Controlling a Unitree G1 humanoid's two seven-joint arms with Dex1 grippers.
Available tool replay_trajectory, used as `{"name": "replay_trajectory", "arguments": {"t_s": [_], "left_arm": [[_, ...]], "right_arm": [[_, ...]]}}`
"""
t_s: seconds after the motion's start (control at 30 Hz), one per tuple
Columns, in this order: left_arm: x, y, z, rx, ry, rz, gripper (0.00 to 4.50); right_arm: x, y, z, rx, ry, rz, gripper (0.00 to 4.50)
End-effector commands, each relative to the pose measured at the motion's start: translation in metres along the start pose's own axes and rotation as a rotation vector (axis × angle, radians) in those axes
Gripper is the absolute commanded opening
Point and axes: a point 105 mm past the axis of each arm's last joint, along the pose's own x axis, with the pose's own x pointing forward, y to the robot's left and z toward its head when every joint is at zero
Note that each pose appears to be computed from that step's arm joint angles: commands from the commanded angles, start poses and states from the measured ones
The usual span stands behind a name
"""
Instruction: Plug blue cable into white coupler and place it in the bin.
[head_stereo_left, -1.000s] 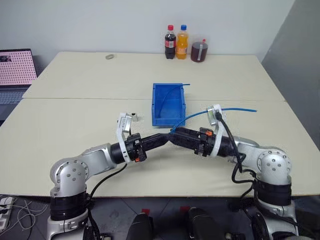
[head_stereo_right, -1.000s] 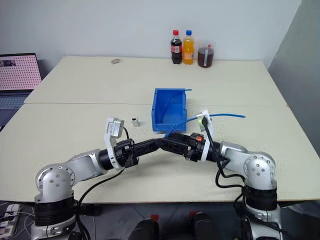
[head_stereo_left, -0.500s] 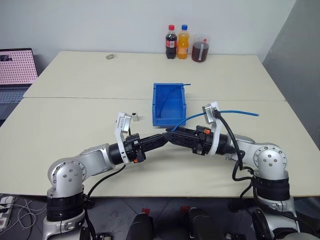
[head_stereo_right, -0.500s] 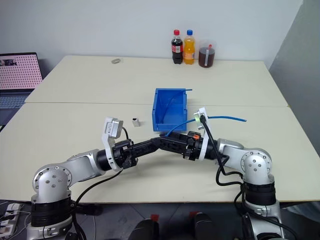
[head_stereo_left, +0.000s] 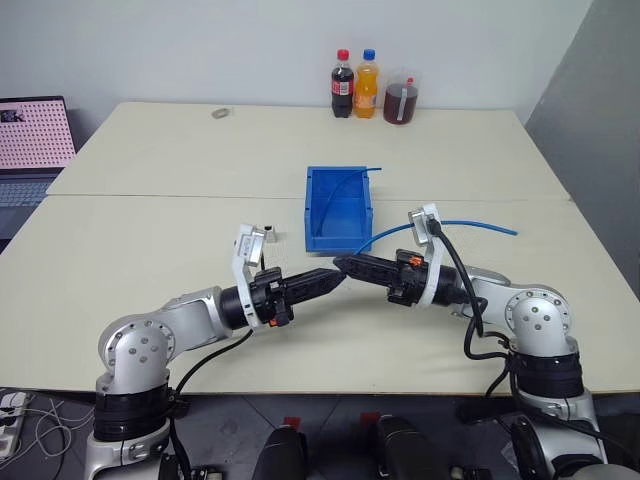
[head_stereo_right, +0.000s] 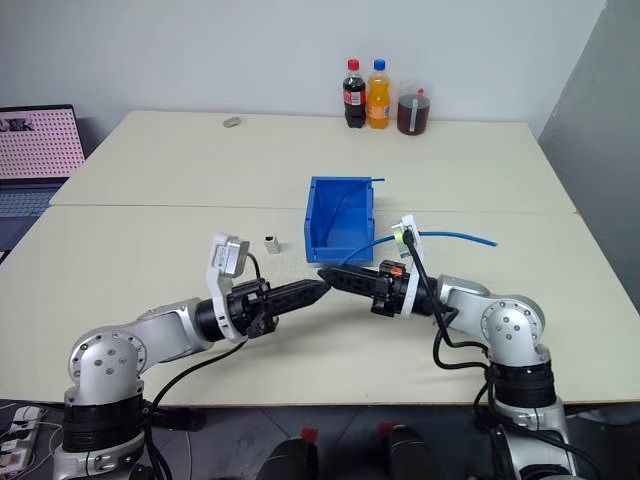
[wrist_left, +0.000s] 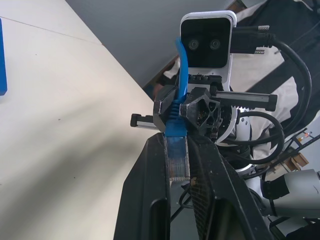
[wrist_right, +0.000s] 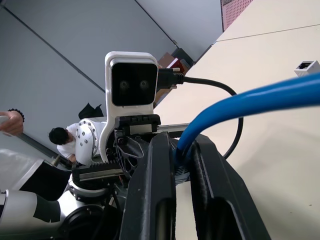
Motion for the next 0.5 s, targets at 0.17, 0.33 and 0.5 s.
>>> {"name": "replay_trajectory", "arguments": {"t_s": [0.17,0.33,0.5], "left_arm": [[-0.001,-0.005,0.011,0.078,-0.036,-0.006,1.36],[-0.005,-0.009,0.009,0.074,-0.019,-0.026,2.31],[-0.012,-0.011,0.003,0.095,0.023,-0.016,3.40]], "right_arm": [[0.003,0.009,0.009,-0.048,-0.006,0.038,0.10],[0.000,0.001,0.017,-0.055,-0.024,-0.015,0.10],[-0.005,-0.013,0.021,-0.026,-0.040,-0.088,0.10]]}}
